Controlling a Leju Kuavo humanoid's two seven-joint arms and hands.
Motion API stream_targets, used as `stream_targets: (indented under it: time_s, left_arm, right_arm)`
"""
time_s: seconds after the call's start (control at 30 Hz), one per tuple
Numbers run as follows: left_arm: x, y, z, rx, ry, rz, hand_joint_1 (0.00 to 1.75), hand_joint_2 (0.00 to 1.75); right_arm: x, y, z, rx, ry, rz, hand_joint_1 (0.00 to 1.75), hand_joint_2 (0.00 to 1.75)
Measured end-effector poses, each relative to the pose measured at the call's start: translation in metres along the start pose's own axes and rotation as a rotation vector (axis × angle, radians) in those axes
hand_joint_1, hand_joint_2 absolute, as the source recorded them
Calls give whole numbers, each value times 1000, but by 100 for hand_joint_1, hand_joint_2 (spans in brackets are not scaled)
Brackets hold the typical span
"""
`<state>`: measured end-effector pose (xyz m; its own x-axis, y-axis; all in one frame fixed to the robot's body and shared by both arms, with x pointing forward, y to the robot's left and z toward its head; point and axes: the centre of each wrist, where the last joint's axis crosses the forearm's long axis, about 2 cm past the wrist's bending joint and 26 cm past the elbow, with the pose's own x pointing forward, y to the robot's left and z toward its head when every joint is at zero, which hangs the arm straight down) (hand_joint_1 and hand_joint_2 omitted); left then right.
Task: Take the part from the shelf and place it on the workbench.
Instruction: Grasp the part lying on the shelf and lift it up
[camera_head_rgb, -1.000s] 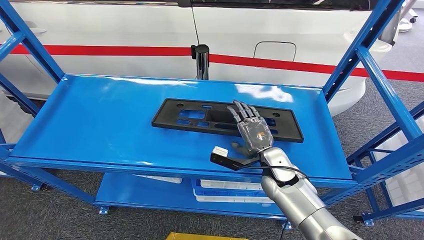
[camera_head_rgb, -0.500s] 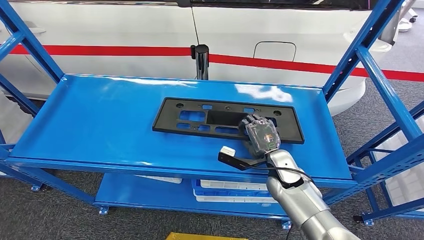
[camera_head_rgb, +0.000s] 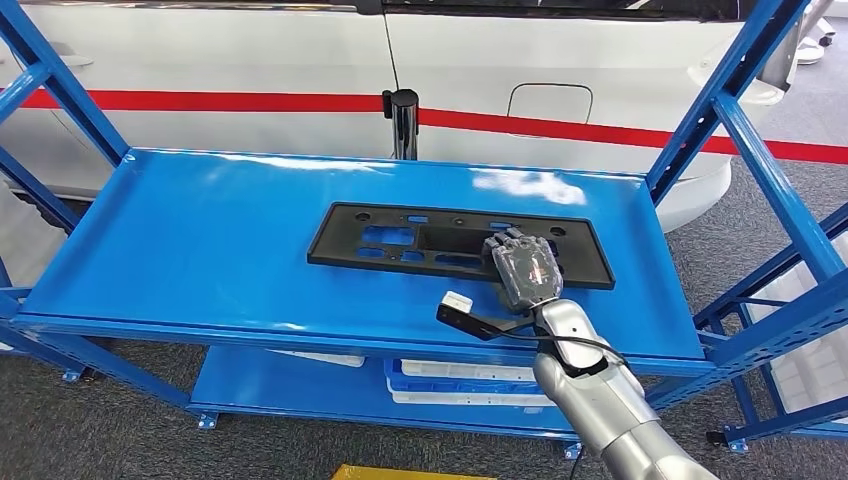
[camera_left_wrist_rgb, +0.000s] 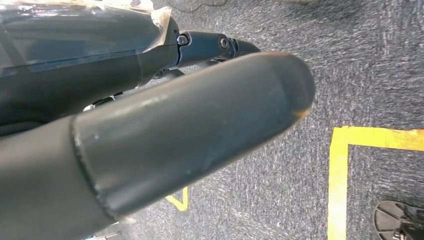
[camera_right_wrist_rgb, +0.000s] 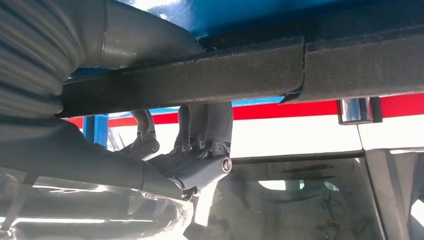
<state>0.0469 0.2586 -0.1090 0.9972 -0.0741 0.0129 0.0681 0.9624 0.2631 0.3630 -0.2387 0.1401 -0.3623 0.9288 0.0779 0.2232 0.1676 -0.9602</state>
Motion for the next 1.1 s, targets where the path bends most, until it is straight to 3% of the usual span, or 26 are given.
stream_targets:
  time_s: [0.13, 0.27, 0.37, 0.5, 0.83, 1.1]
  left_arm:
    - [-1, 3, -1, 37, -94, -13, 0, 0]
    - [-2, 7, -2, 123, -333, 26, 0, 0]
    - [-3, 9, -3, 81, -490, 117, 0, 0]
    - [-2, 9, -4, -27, -603, 274, 0, 175]
    - [3, 5, -2, -26, -521, 317, 0, 175]
    - [4, 1, 0, -7, -474, 284, 0, 175]
  right_arm:
    - [-2, 0, 11, -19, 11, -12, 173, 175]
    - [-4, -7, 29, -65, 23, -33, 175, 175]
    - [-6, -22, 37, -135, 16, -47, 175, 175]
    - [-7, -56, 30, -293, -39, -36, 175, 175]
    - [-7, -138, -4, -556, -130, -9, 175, 175]
    - [-6, -172, -22, -646, -169, 3, 175, 175]
